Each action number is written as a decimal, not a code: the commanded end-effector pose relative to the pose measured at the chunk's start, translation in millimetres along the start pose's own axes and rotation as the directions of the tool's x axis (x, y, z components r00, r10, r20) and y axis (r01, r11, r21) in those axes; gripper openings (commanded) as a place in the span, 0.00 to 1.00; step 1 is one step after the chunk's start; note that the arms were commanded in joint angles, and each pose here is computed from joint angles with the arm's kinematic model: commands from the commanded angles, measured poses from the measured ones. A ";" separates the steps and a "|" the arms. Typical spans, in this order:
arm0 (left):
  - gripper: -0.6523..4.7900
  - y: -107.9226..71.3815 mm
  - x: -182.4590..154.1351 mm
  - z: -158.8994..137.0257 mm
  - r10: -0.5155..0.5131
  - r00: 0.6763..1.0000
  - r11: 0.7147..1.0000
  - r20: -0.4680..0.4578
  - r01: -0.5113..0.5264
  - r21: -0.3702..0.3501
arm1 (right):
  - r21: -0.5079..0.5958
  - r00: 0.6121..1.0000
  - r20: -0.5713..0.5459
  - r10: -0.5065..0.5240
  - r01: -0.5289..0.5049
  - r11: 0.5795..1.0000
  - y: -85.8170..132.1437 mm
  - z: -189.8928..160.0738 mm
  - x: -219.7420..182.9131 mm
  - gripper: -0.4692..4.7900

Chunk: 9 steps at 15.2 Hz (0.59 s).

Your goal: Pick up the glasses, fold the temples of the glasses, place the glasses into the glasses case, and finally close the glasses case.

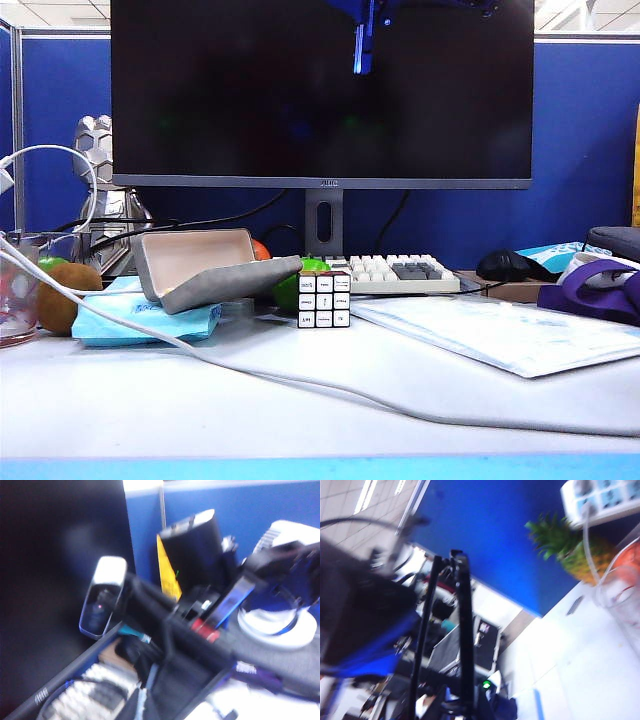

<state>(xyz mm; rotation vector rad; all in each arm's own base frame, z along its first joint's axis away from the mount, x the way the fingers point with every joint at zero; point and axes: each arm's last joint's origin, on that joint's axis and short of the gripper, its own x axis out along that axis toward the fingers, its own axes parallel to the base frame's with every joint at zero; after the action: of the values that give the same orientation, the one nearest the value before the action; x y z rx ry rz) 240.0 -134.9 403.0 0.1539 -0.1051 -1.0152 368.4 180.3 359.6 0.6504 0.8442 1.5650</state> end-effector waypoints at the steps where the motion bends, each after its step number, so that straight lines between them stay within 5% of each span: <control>1: 0.11 -3.6 -8.9 15.1 0.002 0.997 0.999 0.074 -0.005 0.042 | -0.040 1.000 0.020 -0.010 0.011 0.999 5.7 2.9 0.4 0.08; 3: 0.11 -6.7 -11.9 23.1 -0.080 0.987 0.997 0.137 0.077 0.025 | -0.039 0.999 0.032 -0.022 0.024 0.999 5.3 3.3 0.4 0.08; 9: 0.11 -8.8 -2.8 18.9 -0.108 0.985 0.994 0.137 0.107 0.017 | -0.038 0.999 0.040 -0.033 0.034 0.999 5.3 3.2 2.3 0.08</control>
<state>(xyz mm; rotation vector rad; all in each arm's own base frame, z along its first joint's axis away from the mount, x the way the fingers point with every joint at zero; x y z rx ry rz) 228.4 -136.8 418.1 0.1005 -0.2092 -1.1276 370.1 180.6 359.5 0.6567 0.8217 1.5050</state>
